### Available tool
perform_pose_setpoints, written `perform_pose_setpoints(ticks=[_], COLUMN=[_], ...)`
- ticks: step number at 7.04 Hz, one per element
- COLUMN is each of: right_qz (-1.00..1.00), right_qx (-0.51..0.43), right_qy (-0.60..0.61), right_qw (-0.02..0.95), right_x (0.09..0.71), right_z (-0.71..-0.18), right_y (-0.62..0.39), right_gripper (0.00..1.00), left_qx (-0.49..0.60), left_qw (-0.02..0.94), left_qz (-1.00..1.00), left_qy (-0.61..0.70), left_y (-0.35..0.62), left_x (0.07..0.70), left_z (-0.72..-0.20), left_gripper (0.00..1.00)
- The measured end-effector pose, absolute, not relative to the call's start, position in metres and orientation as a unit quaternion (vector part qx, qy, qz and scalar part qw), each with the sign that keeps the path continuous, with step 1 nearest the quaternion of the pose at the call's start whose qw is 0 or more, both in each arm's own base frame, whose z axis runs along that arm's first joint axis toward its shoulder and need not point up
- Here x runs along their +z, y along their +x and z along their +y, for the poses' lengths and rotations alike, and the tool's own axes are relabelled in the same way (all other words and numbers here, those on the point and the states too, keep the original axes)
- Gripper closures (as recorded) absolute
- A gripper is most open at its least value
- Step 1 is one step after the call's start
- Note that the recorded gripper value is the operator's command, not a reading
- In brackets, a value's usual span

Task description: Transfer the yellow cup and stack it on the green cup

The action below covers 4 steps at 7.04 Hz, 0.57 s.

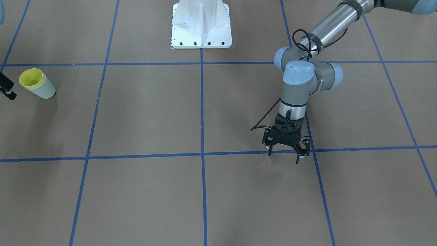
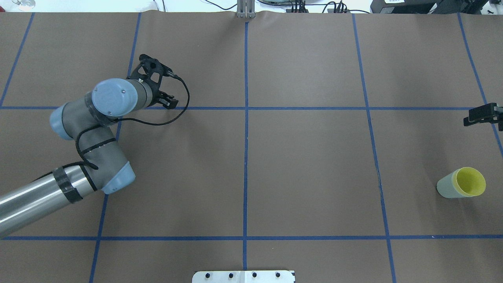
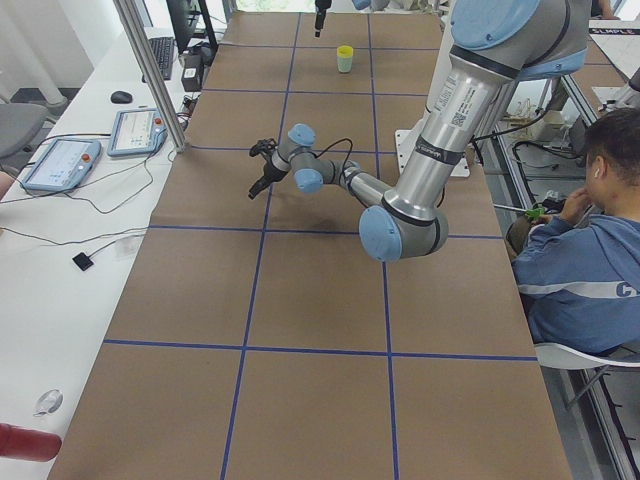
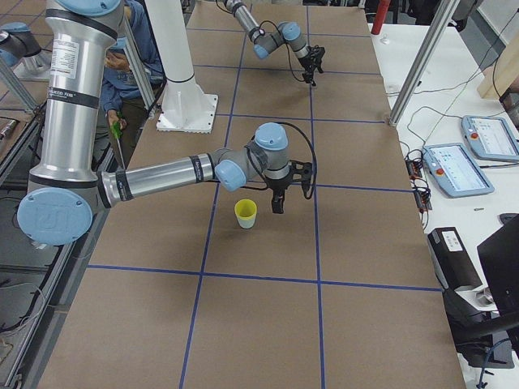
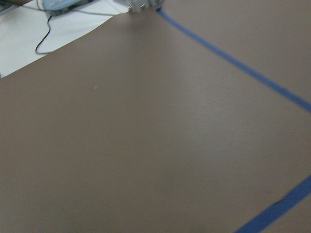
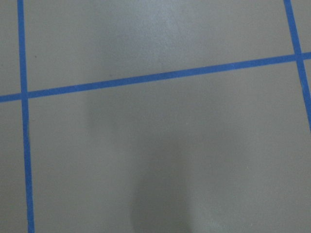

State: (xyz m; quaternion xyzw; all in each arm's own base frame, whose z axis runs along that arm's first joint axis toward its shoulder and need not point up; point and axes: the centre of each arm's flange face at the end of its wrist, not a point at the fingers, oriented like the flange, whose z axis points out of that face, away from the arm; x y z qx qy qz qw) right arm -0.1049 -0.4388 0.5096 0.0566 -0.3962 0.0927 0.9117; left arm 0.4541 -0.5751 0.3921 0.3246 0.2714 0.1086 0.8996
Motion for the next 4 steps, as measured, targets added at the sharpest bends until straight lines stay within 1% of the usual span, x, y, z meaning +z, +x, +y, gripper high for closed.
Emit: perform_pose_setpoints(ticks=[2, 3, 4], right_qz=[-0.4, -0.412, -0.42], right_qx=[0.088, 0.092, 0.098], right_qy=[0.071, 0.07, 0.07], right_qw=[0.91, 0.904, 0.9], right_x=[0.51, 0.511, 0.512], right_z=[-0.458, -0.47, -0.478], right_y=[-0.088, -0.076, -0.065], right_gripper=[0.0, 0.0, 0.0], left_qx=[0.076, 0.052, 0.023], left_qw=[0.933, 0.933, 0.926], left_qz=[0.274, 0.313, 0.355], left_qy=[0.222, 0.169, 0.127], left_y=[0.367, 0.303, 0.226], left_x=[0.441, 0.462, 0.488], left_z=[-0.616, -0.634, -0.638], left_gripper=[0.01, 0.01, 0.0])
